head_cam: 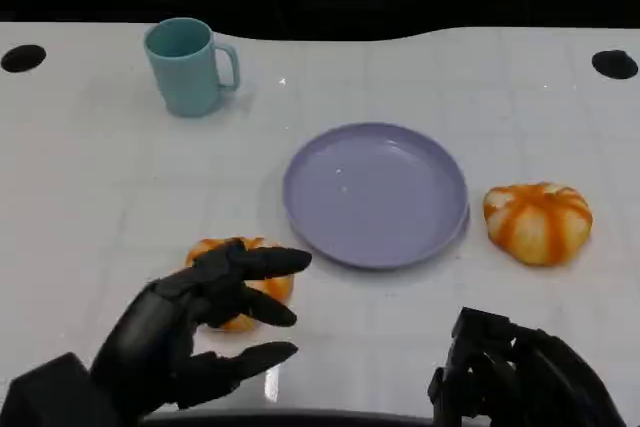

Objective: Grasp the bread from the table and place it into the plate.

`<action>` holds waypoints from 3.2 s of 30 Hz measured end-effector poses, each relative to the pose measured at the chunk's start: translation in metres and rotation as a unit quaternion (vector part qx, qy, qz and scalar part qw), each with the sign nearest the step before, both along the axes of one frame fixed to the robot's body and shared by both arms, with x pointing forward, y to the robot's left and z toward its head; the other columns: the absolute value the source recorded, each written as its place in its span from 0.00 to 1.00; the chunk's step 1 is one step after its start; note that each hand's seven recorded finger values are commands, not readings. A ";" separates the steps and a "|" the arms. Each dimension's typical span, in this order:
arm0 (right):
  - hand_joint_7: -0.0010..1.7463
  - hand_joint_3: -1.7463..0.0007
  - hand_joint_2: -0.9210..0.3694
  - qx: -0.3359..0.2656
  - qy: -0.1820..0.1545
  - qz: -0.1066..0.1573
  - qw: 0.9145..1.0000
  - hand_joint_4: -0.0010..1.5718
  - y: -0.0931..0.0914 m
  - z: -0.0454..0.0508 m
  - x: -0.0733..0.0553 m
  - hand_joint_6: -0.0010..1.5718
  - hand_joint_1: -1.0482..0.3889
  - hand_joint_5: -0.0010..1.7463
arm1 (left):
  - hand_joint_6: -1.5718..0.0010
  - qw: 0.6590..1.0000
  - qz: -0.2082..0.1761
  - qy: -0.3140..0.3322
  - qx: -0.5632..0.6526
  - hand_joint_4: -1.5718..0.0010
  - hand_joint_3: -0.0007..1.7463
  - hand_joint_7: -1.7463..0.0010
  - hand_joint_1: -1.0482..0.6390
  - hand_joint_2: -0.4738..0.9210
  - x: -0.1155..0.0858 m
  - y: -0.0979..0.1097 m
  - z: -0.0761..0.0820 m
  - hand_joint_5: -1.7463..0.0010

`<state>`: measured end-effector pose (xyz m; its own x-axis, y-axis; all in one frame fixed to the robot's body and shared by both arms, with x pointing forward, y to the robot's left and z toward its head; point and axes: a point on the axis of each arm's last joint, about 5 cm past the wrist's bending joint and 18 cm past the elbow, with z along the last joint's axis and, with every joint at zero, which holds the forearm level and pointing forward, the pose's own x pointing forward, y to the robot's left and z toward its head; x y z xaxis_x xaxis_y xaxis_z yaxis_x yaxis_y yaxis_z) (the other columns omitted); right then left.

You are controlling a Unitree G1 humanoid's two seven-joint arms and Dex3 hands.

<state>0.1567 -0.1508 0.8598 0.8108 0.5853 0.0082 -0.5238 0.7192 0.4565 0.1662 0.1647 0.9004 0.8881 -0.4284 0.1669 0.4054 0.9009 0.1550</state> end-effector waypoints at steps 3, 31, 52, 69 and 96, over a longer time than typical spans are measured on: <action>0.78 0.86 0.00 0.001 0.000 0.001 1.000 0.52 0.001 0.0000 0.001 0.47 0.25 0.93 | 0.70 0.996 0.027 -0.023 0.082 0.80 0.01 0.96 0.30 1.00 0.001 0.002 0.012 0.57; 0.80 0.86 0.00 -0.001 0.001 -0.001 1.000 0.52 0.001 0.0017 0.000 0.47 0.24 0.94 | 0.81 0.817 0.070 -0.122 0.560 0.85 0.00 1.00 0.33 0.94 0.017 -0.038 0.049 0.84; 0.80 0.86 0.00 -0.002 0.002 -0.003 1.000 0.52 0.000 0.0035 -0.002 0.47 0.24 0.94 | 0.79 0.779 0.046 -0.034 0.624 0.77 0.00 0.99 0.39 0.93 0.063 -0.060 0.004 0.87; 0.80 0.85 0.00 -0.002 0.007 -0.004 1.000 0.52 0.000 0.0025 -0.005 0.47 0.24 0.94 | 0.29 0.792 0.035 -0.070 0.605 0.49 0.03 0.93 0.42 1.00 0.082 -0.060 -0.010 0.14; 0.79 0.86 0.00 -0.003 0.001 -0.006 1.000 0.53 -0.001 0.0052 -0.005 0.47 0.24 0.94 | 0.34 0.803 0.105 -0.174 0.560 0.47 0.02 0.76 0.48 1.00 0.072 -0.049 -0.031 0.00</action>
